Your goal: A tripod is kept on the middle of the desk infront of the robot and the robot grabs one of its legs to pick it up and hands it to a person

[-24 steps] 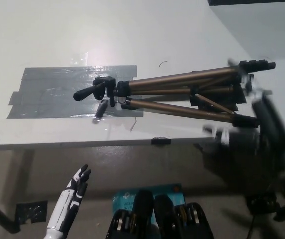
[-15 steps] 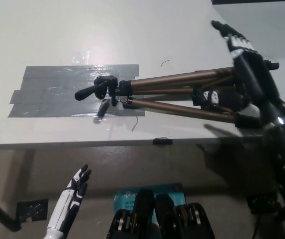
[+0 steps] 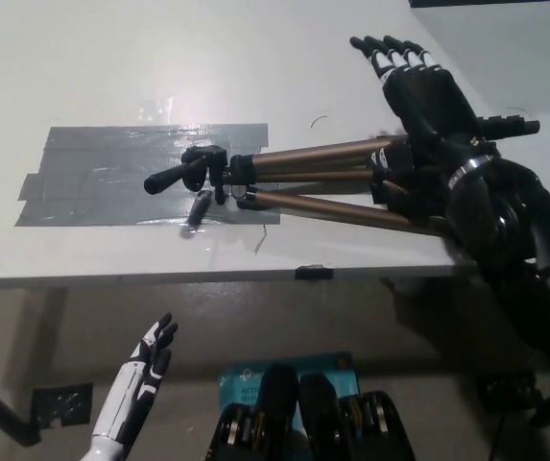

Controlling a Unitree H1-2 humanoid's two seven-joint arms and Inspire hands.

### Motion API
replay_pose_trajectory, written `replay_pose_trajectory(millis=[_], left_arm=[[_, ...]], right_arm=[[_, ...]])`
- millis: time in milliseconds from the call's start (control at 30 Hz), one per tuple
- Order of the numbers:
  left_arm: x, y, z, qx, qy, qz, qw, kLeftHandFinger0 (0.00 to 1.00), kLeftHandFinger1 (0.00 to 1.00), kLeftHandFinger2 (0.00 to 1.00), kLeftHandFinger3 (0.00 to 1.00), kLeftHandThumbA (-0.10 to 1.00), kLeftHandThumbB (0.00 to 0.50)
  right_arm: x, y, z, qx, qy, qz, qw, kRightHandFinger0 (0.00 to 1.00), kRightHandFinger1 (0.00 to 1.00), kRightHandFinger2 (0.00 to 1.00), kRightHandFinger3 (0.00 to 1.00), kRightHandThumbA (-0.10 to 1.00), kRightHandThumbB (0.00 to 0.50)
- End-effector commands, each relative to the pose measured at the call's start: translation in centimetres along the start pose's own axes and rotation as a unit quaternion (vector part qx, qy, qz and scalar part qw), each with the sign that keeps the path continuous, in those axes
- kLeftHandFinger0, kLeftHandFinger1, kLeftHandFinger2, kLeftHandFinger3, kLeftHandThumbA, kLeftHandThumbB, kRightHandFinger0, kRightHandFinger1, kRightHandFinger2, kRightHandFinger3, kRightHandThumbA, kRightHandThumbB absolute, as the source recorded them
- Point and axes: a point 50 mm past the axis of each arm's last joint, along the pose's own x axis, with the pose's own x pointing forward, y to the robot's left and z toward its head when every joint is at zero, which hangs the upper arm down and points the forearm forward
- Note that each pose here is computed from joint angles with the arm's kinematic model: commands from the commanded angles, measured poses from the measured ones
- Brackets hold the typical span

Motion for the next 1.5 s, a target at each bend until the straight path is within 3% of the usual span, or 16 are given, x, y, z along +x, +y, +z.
replay_pose_trajectory(millis=[0, 367, 567, 633, 733, 767, 800, 833, 867, 900, 933, 967, 1100, 1200, 1300, 1467], left_arm=[[0.7, 0.7, 1.3, 0.021, -0.021, -0.009, 1.000, 1.00, 1.00, 1.00, 1.00, 1.00, 0.211], [0.8, 0.8, 1.6, 0.025, -0.019, -0.017, 0.999, 1.00, 1.00, 1.00, 1.00, 1.00, 0.213], [1.1, 0.9, 1.7, 0.024, -0.025, -0.021, 0.999, 1.00, 1.00, 1.00, 1.00, 1.00, 0.210], [1.2, 1.0, 1.8, 0.022, -0.025, -0.020, 0.999, 1.00, 1.00, 1.00, 1.00, 1.00, 0.208], [1.2, 0.9, 1.9, 0.017, -0.024, -0.020, 0.999, 1.00, 1.00, 1.00, 1.00, 1.00, 0.201], [1.3, 0.8, 1.9, 0.010, -0.025, -0.022, 0.999, 1.00, 1.00, 1.00, 1.00, 1.00, 0.192], [1.3, 0.7, 1.9, 0.008, -0.026, -0.023, 0.999, 1.00, 1.00, 1.00, 1.00, 1.00, 0.200], [1.4, 0.8, 1.9, 0.009, -0.027, -0.023, 0.999, 1.00, 1.00, 1.00, 1.00, 1.00, 0.198], [1.4, 0.8, 1.9, 0.012, -0.028, -0.024, 0.999, 1.00, 1.00, 1.00, 1.00, 1.00, 0.191], [1.5, 0.8, 2.0, 0.014, -0.029, -0.025, 0.999, 1.00, 1.00, 1.00, 1.00, 1.00, 0.191], [1.6, 0.9, 2.0, 0.016, -0.032, -0.026, 0.999, 1.00, 1.00, 1.00, 1.00, 1.00, 0.195], [1.7, 0.9, 2.1, 0.016, -0.034, -0.027, 0.999, 1.00, 1.00, 1.00, 1.00, 1.00, 0.185], [2.0, 0.9, 2.3, 0.012, -0.037, -0.029, 0.999, 1.00, 1.00, 1.00, 1.00, 1.00, 0.182], [2.0, 0.9, 2.3, 0.015, -0.036, -0.032, 0.999, 0.99, 1.00, 1.00, 1.00, 1.00, 0.144], [2.1, 1.0, 2.5, 0.014, -0.041, -0.036, 0.998, 0.93, 1.00, 1.00, 1.00, 1.00, 0.104], [2.5, 1.3, 2.8, 0.020, -0.046, -0.037, 0.998, 0.80, 0.93, 1.00, 1.00, 1.00, 0.103]], right_arm=[[1.9, -2.1, 0.6, -0.044, -0.011, -0.023, 0.999, 1.00, 1.00, 1.00, 1.00, 1.00, 0.430], [2.6, -0.9, -0.4, -0.064, -0.002, -0.003, 0.998, 1.00, 1.00, 1.00, 1.00, 1.00, 0.446], [2.6, -0.4, -0.6, -0.067, -0.020, -0.058, 0.996, 1.00, 1.00, 1.00, 1.00, 1.00, 0.397], [2.8, -0.5, -0.5, -0.083, -0.053, -0.112, 0.989, 1.00, 1.00, 1.00, 1.00, 0.91, 0.339], [2.9, -0.4, -0.3, -0.101, -0.080, -0.160, 0.979, 1.00, 1.00, 1.00, 1.00, 0.80, 0.326], [2.9, -0.4, -0.1, -0.114, -0.097, -0.191, 0.970, 0.90, 0.85, 0.89, 1.00, 0.72, 0.309], [3.0, -0.3, 0.0, -0.121, -0.101, -0.195, 0.968, 0.70, 0.69, 0.73, 0.88, 0.60, 0.275], [3.2, -0.2, 0.3, -0.132, -0.107, -0.198, 0.965, 0.50, 0.50, 0.54, 0.58, 0.40, 0.224], [3.2, -0.1, 0.4, -0.131, -0.111, -0.200, 0.965, 0.32, 0.36, 0.43, 0.41, 0.22, 0.199], [3.3, 0.0, 0.5, -0.126, -0.116, -0.202, 0.964, 0.20, 0.27, 0.37, 0.35, 0.16, 0.185], [3.4, 0.1, 0.7, -0.118, -0.127, -0.207, 0.963, 0.03, 0.16, 0.31, 0.33, -0.01, 0.196], [3.4, 0.2, 0.9, -0.112, -0.133, -0.212, 0.962, 0.00, 0.06, 0.27, 0.28, -0.09, 0.213], [3.4, 0.4, 1.1, -0.114, -0.143, -0.228, 0.956, 0.00, 0.02, 0.41, 0.28, -0.10, 0.223], [3.5, 1.1, 0.7, -0.124, -0.142, -0.219, 0.957, 0.00, 0.21, 0.72, 0.57, -0.10, 0.235], [3.5, 1.6, -0.1, -0.126, -0.136, -0.213, 0.959, 0.00, 0.30, 0.80, 0.76, -0.10, 0.208], [3.9, 1.2, -0.8, -0.121, -0.129, -0.213, 0.961, 0.00, 0.36, 0.82, 0.78, -0.10, 0.220]])
